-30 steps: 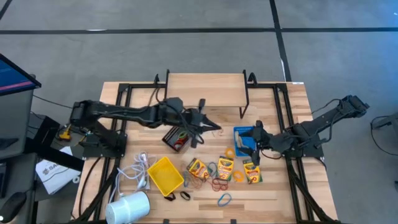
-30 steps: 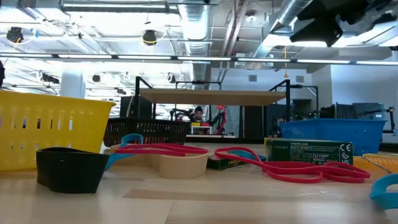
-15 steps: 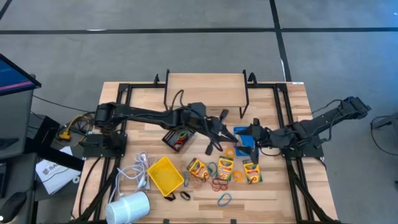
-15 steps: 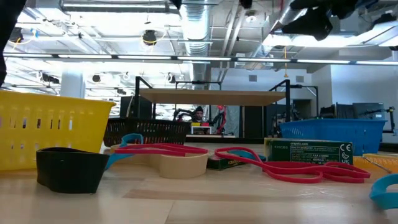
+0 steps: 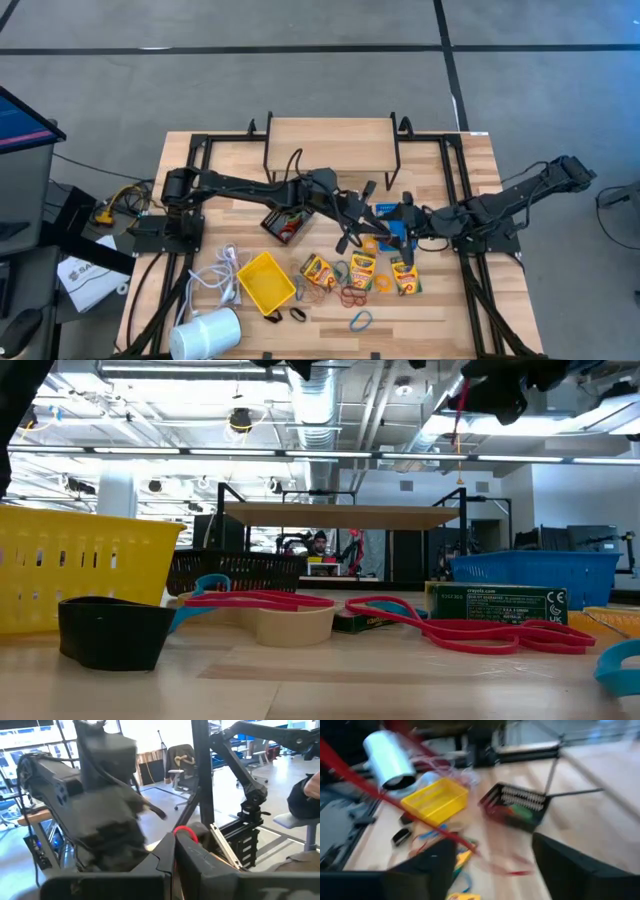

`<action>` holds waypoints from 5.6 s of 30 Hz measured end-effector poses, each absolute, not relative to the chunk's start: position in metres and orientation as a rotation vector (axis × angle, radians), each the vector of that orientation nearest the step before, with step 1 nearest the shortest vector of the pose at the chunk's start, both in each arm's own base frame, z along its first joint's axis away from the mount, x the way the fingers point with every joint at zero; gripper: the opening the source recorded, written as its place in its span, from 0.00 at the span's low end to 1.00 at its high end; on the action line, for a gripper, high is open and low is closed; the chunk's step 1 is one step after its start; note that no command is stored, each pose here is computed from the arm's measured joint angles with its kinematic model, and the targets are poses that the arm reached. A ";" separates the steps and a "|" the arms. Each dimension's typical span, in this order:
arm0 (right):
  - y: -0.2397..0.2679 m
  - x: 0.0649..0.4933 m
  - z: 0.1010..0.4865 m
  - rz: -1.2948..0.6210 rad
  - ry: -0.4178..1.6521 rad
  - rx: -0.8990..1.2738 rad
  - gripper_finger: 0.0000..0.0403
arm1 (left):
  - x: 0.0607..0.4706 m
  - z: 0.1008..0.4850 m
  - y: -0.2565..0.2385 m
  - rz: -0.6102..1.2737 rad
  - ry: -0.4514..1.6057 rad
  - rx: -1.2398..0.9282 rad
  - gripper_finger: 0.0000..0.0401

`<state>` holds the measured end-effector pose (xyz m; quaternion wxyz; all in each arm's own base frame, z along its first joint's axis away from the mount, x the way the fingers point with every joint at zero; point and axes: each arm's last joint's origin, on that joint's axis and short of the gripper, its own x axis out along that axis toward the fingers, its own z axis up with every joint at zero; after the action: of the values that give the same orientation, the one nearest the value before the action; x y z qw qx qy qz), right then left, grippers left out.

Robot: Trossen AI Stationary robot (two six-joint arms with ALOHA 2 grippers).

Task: Pick & Place Office Desk Supplies
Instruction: Put the red rubber band into the blue bin, then put the white rubber band into the blue bin

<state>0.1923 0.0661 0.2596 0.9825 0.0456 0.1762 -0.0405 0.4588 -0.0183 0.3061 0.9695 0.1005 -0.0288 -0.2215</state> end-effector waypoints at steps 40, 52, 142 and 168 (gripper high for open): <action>0.049 0.178 0.192 -0.402 1.004 0.035 0.65 | 0.327 0.230 -0.031 -0.250 0.807 0.028 0.47; 0.055 0.186 0.237 -0.303 0.854 0.127 0.74 | 0.332 0.162 -0.065 -0.325 1.070 0.088 0.44; 0.048 0.197 0.242 -0.349 0.751 0.031 0.00 | 0.326 0.315 -0.023 -0.240 0.470 0.296 0.47; 0.039 0.175 0.227 -0.498 0.982 0.144 0.41 | 0.316 0.211 -0.024 -0.080 0.496 -0.017 0.39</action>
<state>0.1751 0.0392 0.2269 0.8499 0.0682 0.4660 -0.2365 0.3163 -0.0243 0.2106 0.9686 -0.0086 0.2454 -0.0395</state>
